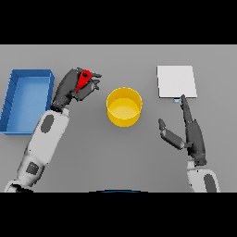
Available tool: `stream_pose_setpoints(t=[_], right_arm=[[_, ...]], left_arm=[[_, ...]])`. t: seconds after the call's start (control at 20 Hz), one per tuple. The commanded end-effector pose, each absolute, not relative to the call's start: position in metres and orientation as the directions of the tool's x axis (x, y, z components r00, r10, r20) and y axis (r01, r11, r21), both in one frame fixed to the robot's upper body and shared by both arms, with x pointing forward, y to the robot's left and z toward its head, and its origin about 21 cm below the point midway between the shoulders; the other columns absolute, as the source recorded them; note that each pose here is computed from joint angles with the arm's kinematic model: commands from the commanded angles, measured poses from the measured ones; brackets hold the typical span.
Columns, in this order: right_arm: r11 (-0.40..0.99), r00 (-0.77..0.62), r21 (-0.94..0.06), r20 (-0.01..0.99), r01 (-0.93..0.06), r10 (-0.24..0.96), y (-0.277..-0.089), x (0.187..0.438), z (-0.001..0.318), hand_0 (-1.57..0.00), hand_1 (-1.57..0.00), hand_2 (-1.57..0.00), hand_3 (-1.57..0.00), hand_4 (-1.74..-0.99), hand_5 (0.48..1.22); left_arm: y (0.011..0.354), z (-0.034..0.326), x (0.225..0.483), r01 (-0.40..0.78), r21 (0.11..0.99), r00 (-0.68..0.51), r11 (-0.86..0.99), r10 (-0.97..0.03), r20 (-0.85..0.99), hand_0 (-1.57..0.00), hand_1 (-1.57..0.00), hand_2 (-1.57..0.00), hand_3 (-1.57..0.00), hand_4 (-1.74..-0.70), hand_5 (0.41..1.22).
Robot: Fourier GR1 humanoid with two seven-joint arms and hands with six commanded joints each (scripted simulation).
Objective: Pick up the red beaker and tilt it to pour out 1 green nut into yellow bowl. Pick up the yellow bowl and place it on the metallic measuring scale.
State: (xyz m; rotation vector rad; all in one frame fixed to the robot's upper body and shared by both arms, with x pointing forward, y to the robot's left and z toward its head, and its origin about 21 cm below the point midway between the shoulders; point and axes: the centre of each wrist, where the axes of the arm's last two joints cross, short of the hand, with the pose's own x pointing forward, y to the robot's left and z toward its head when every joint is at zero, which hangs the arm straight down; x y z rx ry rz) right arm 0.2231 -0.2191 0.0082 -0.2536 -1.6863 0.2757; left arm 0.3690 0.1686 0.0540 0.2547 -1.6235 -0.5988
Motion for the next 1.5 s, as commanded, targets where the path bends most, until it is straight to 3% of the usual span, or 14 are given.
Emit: stream_pose_setpoints(t=[0.0, 0.2, 0.3, 0.5, 0.7, 0.85, 0.9, 1.1, 1.45], right_arm=[[0.945, -0.124, -0.326, 0.938, 0.010, 0.325, -0.220, 0.226, 0.010, 0.00, 0.00, 0.00, 0.00, -1.256, 0.676], [0.949, -0.136, -0.316, 0.940, -0.001, 0.313, -0.213, 0.225, 0.010, 0.00, 0.00, 0.00, 0.00, -1.254, 0.680], [0.949, -0.122, -0.316, 0.942, -0.002, 0.313, -0.216, 0.221, 0.008, 0.00, 0.00, 0.00, 0.00, -1.254, 0.683], [0.953, -0.118, -0.303, 0.946, -0.004, 0.301, -0.217, 0.226, 0.011, 0.00, 0.00, 0.00, 0.00, -1.256, 0.690], [0.951, -0.134, -0.309, 0.943, -0.011, 0.305, -0.214, 0.222, 0.010, 0.00, 0.00, 0.00, 0.00, -1.274, 0.702], [0.954, -0.128, -0.301, 0.946, -0.002, 0.298, -0.215, 0.222, 0.012, 0.00, 0.00, 0.00, 0.00, -1.284, 0.705], [0.956, -0.121, -0.294, 0.949, -0.008, 0.290, -0.215, 0.221, 0.009, 0.00, 0.00, 0.00, 0.00, -1.283, 0.702], [0.966, -0.127, -0.260, 0.958, 0.005, 0.259, -0.216, 0.222, 0.007, 0.00, 0.00, 0.00, 0.00, -1.292, 0.678], [0.976, -0.122, -0.218, 0.968, 0.013, 0.218, -0.213, 0.220, 0.002, 0.00, 0.00, 0.00, 0.00, -1.291, 0.640]], left_arm=[[0.167, 0.056, 0.371, 0.186, 0.544, -0.151, 0.818, -0.523, 0.839, -1.56, -1.56, -1.56, -1.56, -1.73, 1.117], [0.161, 0.061, 0.379, 0.198, 0.635, -0.149, 0.747, -0.617, 0.773, -1.57, -1.57, -1.57, -1.56, -1.73, 1.114], [0.158, 0.066, 0.382, 0.192, 0.734, -0.170, 0.651, -0.715, 0.679, -1.57, -1.57, -1.57, -1.57, -1.74, 1.128], [0.139, 0.078, 0.387, 0.172, 0.909, -0.253, 0.380, -0.874, 0.414, -1.57, -1.57, -1.57, -1.57, -1.74, 1.127], [0.130, 0.082, 0.392, 0.141, 0.980, -0.328, 0.142, -0.927, 0.182, -1.57, -1.57, -1.57, -1.57, -1.74, 1.182], [0.121, 0.093, 0.396, 0.106, 0.994, -0.409, -0.009, -0.912, 0.035, -1.57, -1.57, -1.57, -1.57, -1.65, 1.201], [0.118, 0.095, 0.398, 0.099, 0.993, -0.423, -0.062, -0.906, -0.014, -1.57, -1.57, -1.57, -1.57, -1.67, 1.205], [0.102, 0.108, 0.399, 0.071, 0.957, -0.515, -0.281, -0.832, -0.206, -1.57, -1.57, -1.57, -1.28, -1.70, 1.215], [0.073, 0.103, 0.398, -0.032, 0.809, -0.628, -0.587, -0.618, -0.473, -1.57, -1.57, -1.57, -1.51, -1.73, 1.220]])
